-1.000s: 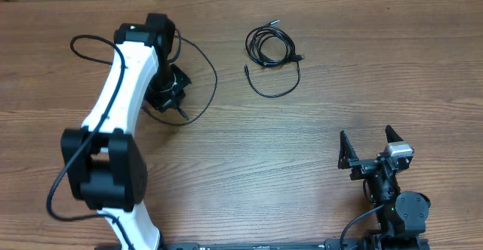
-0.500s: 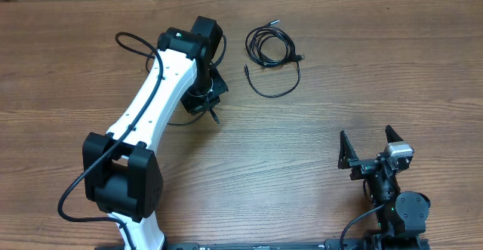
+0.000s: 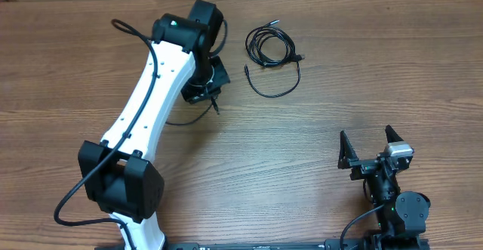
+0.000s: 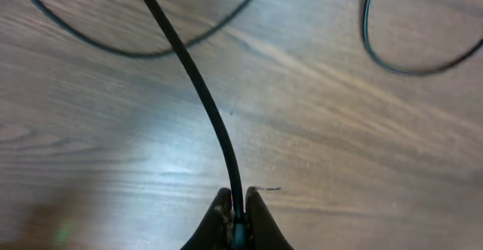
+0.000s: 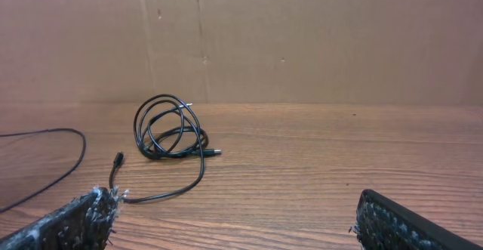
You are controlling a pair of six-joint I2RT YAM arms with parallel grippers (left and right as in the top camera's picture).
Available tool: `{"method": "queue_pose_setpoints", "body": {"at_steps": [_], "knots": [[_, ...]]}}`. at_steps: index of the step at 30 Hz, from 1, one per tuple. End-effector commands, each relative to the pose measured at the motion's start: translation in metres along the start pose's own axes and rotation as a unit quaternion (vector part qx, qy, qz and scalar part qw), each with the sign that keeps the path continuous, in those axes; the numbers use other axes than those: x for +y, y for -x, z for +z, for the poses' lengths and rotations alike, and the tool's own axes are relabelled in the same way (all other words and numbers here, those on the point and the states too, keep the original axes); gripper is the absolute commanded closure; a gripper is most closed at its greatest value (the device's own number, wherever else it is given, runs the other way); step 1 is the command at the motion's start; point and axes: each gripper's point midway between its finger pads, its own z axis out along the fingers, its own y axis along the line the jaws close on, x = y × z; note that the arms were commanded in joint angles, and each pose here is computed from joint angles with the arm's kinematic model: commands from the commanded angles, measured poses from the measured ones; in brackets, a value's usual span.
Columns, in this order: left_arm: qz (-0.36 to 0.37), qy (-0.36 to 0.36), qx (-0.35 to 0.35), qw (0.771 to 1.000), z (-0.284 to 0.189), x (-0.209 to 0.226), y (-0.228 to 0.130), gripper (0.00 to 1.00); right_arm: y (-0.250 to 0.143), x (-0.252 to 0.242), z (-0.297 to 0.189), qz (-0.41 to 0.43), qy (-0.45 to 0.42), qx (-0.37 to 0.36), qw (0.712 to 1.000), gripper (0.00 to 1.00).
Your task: Untangle cables
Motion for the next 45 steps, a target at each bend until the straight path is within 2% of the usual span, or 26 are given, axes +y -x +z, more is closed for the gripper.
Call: {"method": "queue_pose_setpoints", "body": {"at_steps": [1,8,18,21,23,25,26,30,31,35,37,41,45], "knots": [[0.043,0.007,0.010,0.999,-0.006,-0.010,-0.023,0.96,-0.003,-0.002,0.000,-0.003,-0.003,0.001,1.000,0.00],[0.145,0.015,0.016,0.989,-0.005,-0.030,-0.056,0.96,-0.003,-0.002,0.000,-0.003,-0.003,0.001,1.000,0.00],[0.183,-0.039,-0.008,0.982,-0.049,-0.041,-0.090,0.96,-0.003,-0.002,0.000,-0.003,-0.003,0.001,1.000,0.00],[0.204,-0.035,-0.014,0.978,-0.053,-0.040,-0.094,0.95,-0.003,-0.002,0.000,-0.003,-0.003,0.001,1.000,0.00],[0.206,-0.009,-0.032,0.978,-0.049,-0.033,-0.085,0.90,-0.003,-0.002,0.000,-0.003,-0.003,0.001,1.000,0.00],[0.202,0.012,-0.053,0.978,-0.047,-0.028,-0.073,0.78,-0.003,-0.002,0.000,-0.003,-0.003,0.001,1.000,0.00],[0.198,0.023,-0.065,0.978,-0.047,-0.026,-0.066,0.65,-0.003,-0.002,0.000,-0.003,-0.003,0.001,1.000,0.00],[0.173,0.040,-0.089,0.980,-0.044,-0.016,-0.038,0.29,-0.003,-0.002,0.000,-0.003,-0.003,0.001,1.000,0.00],[0.173,0.040,-0.091,0.980,-0.043,-0.014,-0.033,0.26,-0.003,-0.002,0.000,-0.003,-0.003,0.001,1.000,0.00],[0.156,0.027,-0.118,0.980,-0.045,-0.005,0.004,0.24,-0.003,-0.002,0.000,-0.003,-0.003,0.001,1.000,0.00],[0.133,0.022,-0.146,0.980,-0.049,0.003,0.029,0.21,-0.003,-0.002,0.000,-0.003,-0.003,0.001,1.000,0.00],[0.063,0.043,-0.203,0.976,-0.057,0.039,0.085,0.21,-0.003,-0.002,0.000,-0.003,-0.003,0.001,1.000,0.00],[0.039,0.065,-0.205,0.976,-0.040,0.072,0.125,0.24,-0.003,-0.002,0.000,-0.003,-0.003,0.001,1.000,0.00]]}}
